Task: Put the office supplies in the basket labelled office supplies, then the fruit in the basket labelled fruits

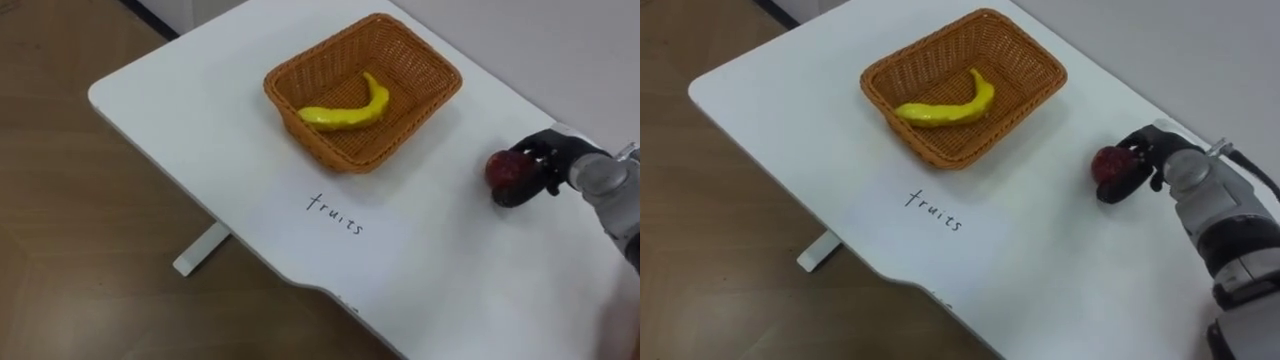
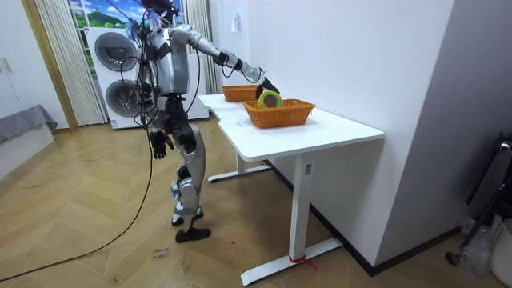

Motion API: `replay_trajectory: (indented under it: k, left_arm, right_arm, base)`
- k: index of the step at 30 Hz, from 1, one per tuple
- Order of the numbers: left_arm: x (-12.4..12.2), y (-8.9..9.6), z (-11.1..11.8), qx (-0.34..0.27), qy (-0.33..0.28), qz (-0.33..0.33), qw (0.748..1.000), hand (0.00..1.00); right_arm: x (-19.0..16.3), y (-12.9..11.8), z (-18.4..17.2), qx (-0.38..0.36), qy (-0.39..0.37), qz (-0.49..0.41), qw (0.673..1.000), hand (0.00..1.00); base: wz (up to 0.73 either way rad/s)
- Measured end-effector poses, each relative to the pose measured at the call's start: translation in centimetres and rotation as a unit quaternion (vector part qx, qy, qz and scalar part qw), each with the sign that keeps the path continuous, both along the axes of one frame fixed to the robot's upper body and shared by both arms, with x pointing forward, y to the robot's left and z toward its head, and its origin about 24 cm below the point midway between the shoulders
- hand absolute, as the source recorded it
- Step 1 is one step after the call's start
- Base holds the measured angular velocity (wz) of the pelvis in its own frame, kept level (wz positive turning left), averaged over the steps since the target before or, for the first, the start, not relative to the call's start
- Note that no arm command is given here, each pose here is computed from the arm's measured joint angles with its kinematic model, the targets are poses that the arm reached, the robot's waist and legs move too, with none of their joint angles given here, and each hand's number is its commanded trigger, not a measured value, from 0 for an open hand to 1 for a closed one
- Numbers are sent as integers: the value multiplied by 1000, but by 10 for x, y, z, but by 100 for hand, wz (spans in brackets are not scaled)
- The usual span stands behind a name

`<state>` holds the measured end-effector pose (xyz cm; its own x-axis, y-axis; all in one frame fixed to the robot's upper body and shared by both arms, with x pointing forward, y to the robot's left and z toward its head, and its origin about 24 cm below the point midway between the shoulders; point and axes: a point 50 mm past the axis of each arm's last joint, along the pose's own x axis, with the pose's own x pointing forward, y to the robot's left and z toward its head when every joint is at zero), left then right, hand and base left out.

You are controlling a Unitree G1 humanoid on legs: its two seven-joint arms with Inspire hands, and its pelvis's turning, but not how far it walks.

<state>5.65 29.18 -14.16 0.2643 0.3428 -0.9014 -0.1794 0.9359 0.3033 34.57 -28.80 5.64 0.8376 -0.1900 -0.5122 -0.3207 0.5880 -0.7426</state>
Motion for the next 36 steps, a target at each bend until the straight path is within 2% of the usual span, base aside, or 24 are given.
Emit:
replay_trajectory:
  k: [5,8,14,18,30,36]
  left_arm:
    - [-2,2,0,3,-7,21,1000,0]
    - [-3,5,2,7,-10,34,999,0]
    - [-22,5,0,3,5,58,998,0]
    - [-38,-1,-4,-4,21,72,997,0]
    - [-40,-7,-6,-14,20,82,996,0]
    - [-41,-7,-7,-12,21,84,996,0]
  right_arm:
    - [10,18,21,25,-40,42,998,100]
    - [13,16,33,42,-69,36,996,100]
    - [16,11,64,54,-131,35,989,100]
    - [17,24,94,44,-182,78,979,100]
    - [14,59,124,33,-219,169,960,100]
    - [13,63,126,0,-215,183,959,100]
  base:
    - [0]
    - [6]
    - [2]
    - [0]
    - [1]
    - [8]
